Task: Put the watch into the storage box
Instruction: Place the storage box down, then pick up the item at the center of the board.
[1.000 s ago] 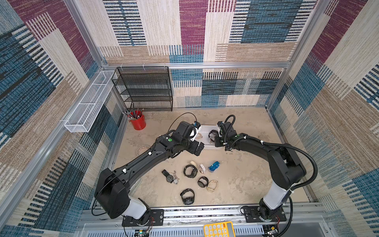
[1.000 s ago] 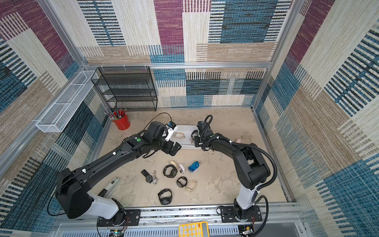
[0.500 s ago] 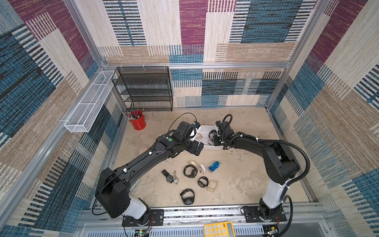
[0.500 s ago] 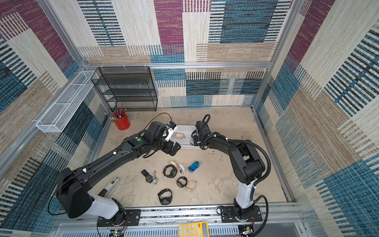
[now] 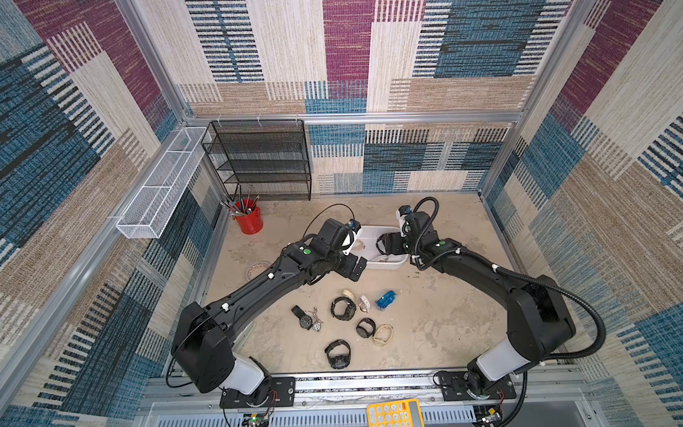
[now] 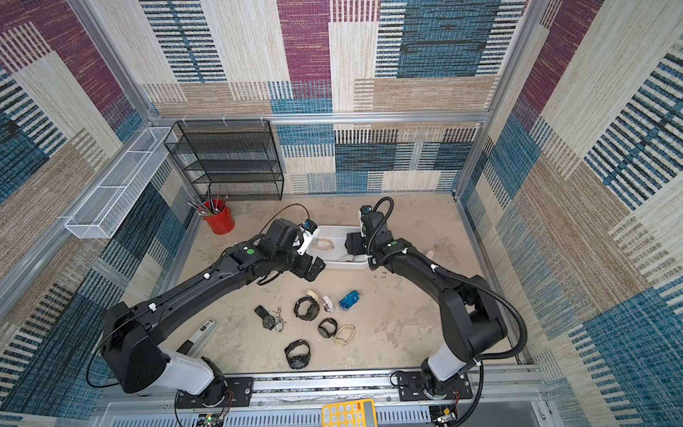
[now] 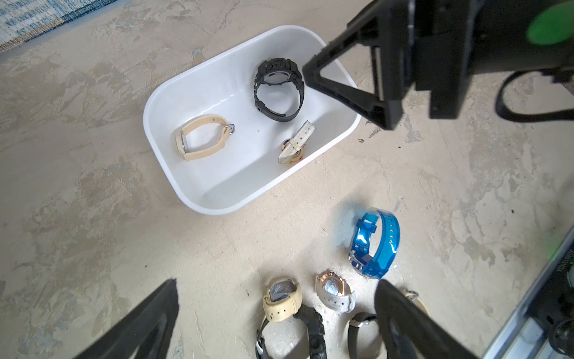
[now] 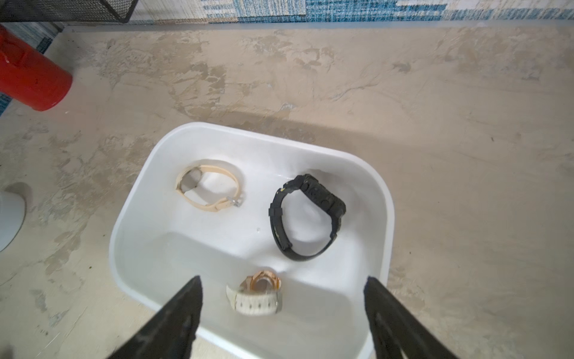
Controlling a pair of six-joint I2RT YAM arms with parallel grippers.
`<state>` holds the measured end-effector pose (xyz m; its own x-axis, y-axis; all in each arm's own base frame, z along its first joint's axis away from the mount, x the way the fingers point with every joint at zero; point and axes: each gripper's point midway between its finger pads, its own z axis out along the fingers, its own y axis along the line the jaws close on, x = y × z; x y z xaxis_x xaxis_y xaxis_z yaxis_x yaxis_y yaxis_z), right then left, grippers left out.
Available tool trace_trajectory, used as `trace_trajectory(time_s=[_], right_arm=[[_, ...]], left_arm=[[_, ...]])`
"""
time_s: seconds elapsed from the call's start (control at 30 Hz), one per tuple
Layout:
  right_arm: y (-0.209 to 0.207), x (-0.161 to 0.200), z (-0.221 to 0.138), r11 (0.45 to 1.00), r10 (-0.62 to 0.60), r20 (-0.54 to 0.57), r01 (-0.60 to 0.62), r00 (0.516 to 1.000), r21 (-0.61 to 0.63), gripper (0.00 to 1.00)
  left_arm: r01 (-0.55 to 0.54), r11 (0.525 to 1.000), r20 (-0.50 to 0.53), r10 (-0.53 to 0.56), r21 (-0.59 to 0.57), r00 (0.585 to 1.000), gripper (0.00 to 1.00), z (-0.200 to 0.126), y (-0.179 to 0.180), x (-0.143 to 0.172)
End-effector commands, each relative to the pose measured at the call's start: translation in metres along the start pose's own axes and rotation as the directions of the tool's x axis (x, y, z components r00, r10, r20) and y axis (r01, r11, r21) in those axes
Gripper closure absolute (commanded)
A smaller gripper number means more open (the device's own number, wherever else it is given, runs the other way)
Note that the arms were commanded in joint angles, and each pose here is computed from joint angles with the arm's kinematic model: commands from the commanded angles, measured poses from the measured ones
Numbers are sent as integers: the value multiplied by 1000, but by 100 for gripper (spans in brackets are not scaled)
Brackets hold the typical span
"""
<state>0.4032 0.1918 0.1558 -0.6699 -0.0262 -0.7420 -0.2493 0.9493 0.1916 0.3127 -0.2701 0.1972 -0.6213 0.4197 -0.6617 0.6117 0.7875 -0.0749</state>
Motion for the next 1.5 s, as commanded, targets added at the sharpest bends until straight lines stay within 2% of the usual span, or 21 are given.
trace_trajectory(time_s=[0.0,0.1,0.47,0.67,0.77,0.9,1.13,1.47], right_arm=[[18,-4,-21,992,-8,97,20,995,-122,2],[29,5,-39,975,-27,148,59,989,-213,0],[30,9,-59,968,-12,207,64,978,-244,0],[39,2,-65,955,-18,233,86,972,-284,0],[44,-2,-68,946,-15,250,95,968,-310,0],[50,1,-60,934,-12,235,95,972,-344,0],[71,4,-49,916,-54,218,136,974,-377,0],[88,6,-46,907,-91,219,171,971,-385,1]], left_arm=[[-15,1000,11,15,-9,1000,0,-1,1,-4],[-12,1000,6,12,-14,1000,1,0,3,-3],[4,999,-18,-4,-35,1000,1,9,6,2],[68,989,1,-69,-129,998,3,-2,23,3],[126,967,7,-128,-219,992,5,-18,38,17],[204,931,2,-213,-303,977,8,-34,54,53],[386,836,10,-416,-390,909,13,-49,73,116],[623,663,-2,-686,-415,728,27,-58,86,187]])
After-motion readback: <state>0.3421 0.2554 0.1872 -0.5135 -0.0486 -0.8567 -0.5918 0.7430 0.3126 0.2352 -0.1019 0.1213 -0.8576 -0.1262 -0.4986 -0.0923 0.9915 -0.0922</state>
